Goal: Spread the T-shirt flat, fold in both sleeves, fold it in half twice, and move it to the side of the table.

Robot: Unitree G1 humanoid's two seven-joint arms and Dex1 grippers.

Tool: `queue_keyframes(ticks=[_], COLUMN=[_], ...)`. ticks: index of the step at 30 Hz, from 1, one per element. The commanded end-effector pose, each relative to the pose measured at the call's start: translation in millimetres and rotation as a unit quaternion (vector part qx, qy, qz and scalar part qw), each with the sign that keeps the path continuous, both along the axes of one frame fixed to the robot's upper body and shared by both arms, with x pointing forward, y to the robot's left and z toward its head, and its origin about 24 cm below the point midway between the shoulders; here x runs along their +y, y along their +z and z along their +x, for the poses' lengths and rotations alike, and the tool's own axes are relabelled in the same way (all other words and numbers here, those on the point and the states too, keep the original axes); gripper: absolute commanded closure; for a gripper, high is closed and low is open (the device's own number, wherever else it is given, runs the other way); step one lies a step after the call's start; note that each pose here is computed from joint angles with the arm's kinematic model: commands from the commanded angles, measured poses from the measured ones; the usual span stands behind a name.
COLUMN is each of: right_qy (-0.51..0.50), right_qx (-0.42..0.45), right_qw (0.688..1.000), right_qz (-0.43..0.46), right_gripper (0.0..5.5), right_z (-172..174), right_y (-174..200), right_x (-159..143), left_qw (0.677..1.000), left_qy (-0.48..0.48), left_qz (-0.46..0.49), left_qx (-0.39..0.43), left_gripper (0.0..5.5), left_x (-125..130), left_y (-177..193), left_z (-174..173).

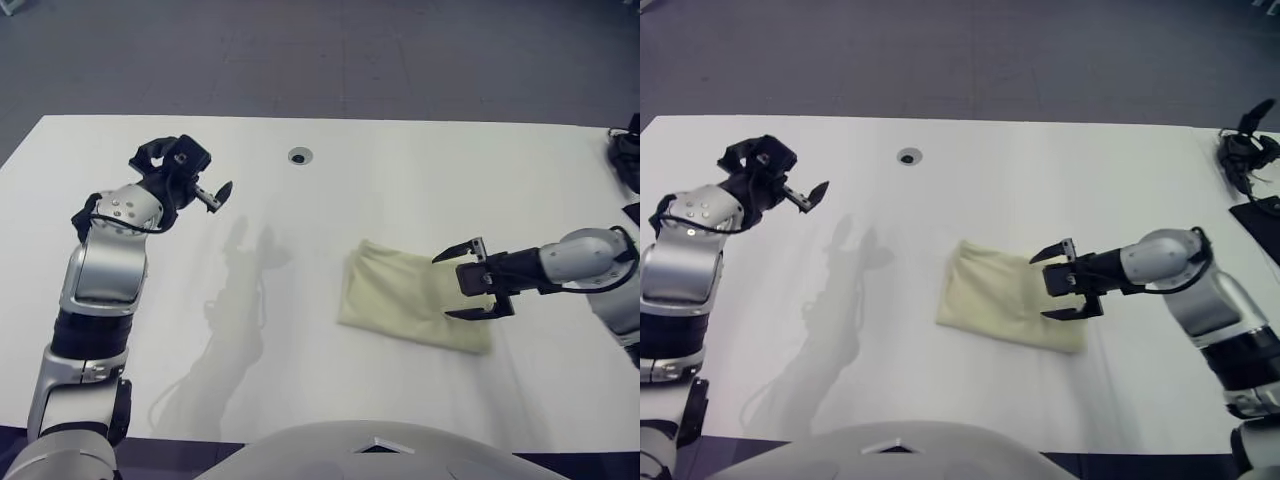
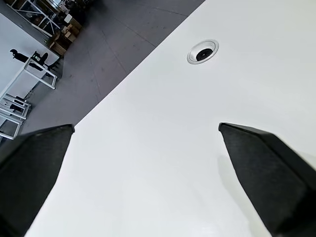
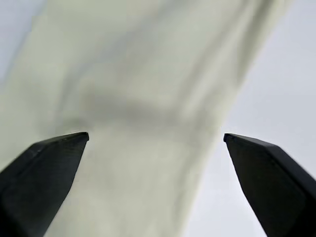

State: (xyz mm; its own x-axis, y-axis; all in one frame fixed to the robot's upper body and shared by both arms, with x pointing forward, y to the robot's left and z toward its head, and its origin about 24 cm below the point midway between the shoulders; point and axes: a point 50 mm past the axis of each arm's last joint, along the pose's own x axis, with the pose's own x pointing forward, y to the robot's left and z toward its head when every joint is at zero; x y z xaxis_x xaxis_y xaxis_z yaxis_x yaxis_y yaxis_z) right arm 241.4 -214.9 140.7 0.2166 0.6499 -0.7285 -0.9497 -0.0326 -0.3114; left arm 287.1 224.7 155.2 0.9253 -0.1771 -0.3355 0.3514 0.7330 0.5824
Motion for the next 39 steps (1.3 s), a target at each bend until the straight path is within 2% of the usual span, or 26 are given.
queue_keyframes(ticks=[1,4,7,11,13,14,16,18,19,20,22,25,26,29,31,35,39], right_qy=[-0.025,-0.060,-0.087,-0.132,-0.193,-0.254,-0.396,-0.530,-0.596,-0.637,-0.675,-0.683,-0.676,-0.618,-0.580,-0.561,-0.590], right_qx=[0.097,0.162,0.182,0.160,0.132,0.115,0.080,0.023,0.004,-0.004,-0.017,-0.070,-0.103,-0.193,-0.203,-0.157,-0.146], right_qw=[0.984,0.970,0.965,0.968,0.961,0.950,0.907,0.843,0.798,0.765,0.729,0.709,0.700,0.679,0.686,0.710,0.697], right_qz=[0.146,0.169,0.168,0.142,0.149,0.142,0.119,0.089,0.089,0.096,0.114,0.161,0.204,0.346,0.390,0.396,0.382], right_gripper=[0.15,0.15,0.15,0.15,0.15,0.15,0.15,0.15,0.15,0.15,0.15,0.15,0.15,0.15,0.15,0.15,0.15], right_z=[-2,-8,-11,-10,-8,-6,-6,-8,-9,-10,-5,18,35,73,80,83,79], right_y=[10,-16,-40,-84,-105,-120,-149,-164,-167,-168,-165,-142,-120,-30,-1,-16,-36], right_x=[29,29,26,19,12,-2,-38,-78,-95,-105,-111,-104,-94,-44,-13,33,37], left_qw=[0.999,0.999,0.999,0.997,0.996,0.995,0.995,0.995,0.995,0.994,0.993,0.988,0.984,0.968,0.959,0.945,0.937], left_qy=[0.021,0.013,0.008,0.009,0.008,0.006,0.005,0.009,0.011,0.014,0.022,0.054,0.073,0.127,0.149,0.168,0.171], left_qz=[-0.026,-0.038,-0.049,-0.069,-0.078,-0.081,-0.086,-0.089,-0.091,-0.093,-0.107,-0.132,-0.147,-0.192,-0.216,-0.264,-0.287], left_qx=[-0.001,-0.009,-0.018,-0.041,-0.050,-0.052,-0.054,-0.051,-0.048,-0.047,-0.047,-0.058,-0.065,-0.095,-0.108,-0.100,-0.102], left_gripper=[0.10,0.10,0.10,0.10,0.10,0.10,0.10,0.10,0.10,0.10,0.10,0.10,0.10,0.10,0.10,0.10,0.10], left_x=[3,-1,-3,-8,-12,-15,-17,-18,-19,-20,-24,-26,-26,-23,-24,-29,-31], left_y=[0,6,12,19,22,23,22,19,17,15,12,11,12,15,13,-1,-11], left_z=[-10,-7,-4,1,1,1,0,-2,-4,-5,-7,-5,-5,-7,-11,-12,-6])
